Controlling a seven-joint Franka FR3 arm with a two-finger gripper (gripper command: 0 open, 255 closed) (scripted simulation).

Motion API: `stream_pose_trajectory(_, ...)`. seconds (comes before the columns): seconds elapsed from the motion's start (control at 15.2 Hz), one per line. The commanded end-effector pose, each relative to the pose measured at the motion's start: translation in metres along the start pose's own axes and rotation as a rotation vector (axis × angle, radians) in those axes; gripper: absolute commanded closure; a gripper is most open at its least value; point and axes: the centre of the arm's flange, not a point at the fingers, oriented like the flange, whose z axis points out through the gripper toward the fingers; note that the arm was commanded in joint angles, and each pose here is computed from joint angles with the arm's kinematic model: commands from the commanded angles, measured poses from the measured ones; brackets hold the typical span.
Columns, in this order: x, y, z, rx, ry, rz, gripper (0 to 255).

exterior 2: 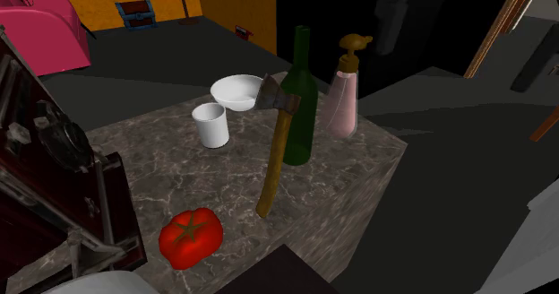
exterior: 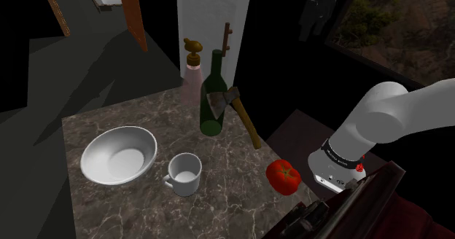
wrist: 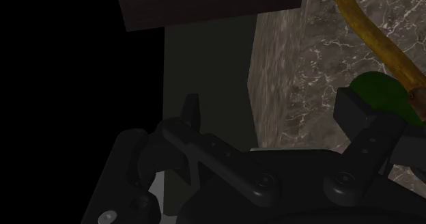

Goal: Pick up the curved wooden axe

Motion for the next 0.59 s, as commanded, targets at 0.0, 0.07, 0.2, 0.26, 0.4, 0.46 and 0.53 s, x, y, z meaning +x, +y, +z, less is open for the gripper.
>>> stream_pose_trajectory(0.0, 0.000, 0.000, 0.000, 0.000, 0.000, 0.000, 0)
stream_pose_trajectory(0.07, -0.005, -0.012, 0.007, -0.008, 0.036, -0.009, 0)
stream_pose_trajectory(0.2, -0.013, -0.037, 0.022, -0.024, 0.107, -0.028, 0)
stream_pose_trajectory(0.26, -0.018, -0.049, 0.030, -0.031, 0.142, -0.038, 0)
stream_pose_trajectory(0.4, -0.025, -0.072, 0.047, -0.047, 0.214, -0.057, 0)
stream_pose_trajectory(0.46, -0.029, -0.084, 0.055, -0.055, 0.249, -0.066, 0)
stream_pose_trajectory(0.53, -0.033, -0.096, 0.064, -0.063, 0.285, -0.075, 0)
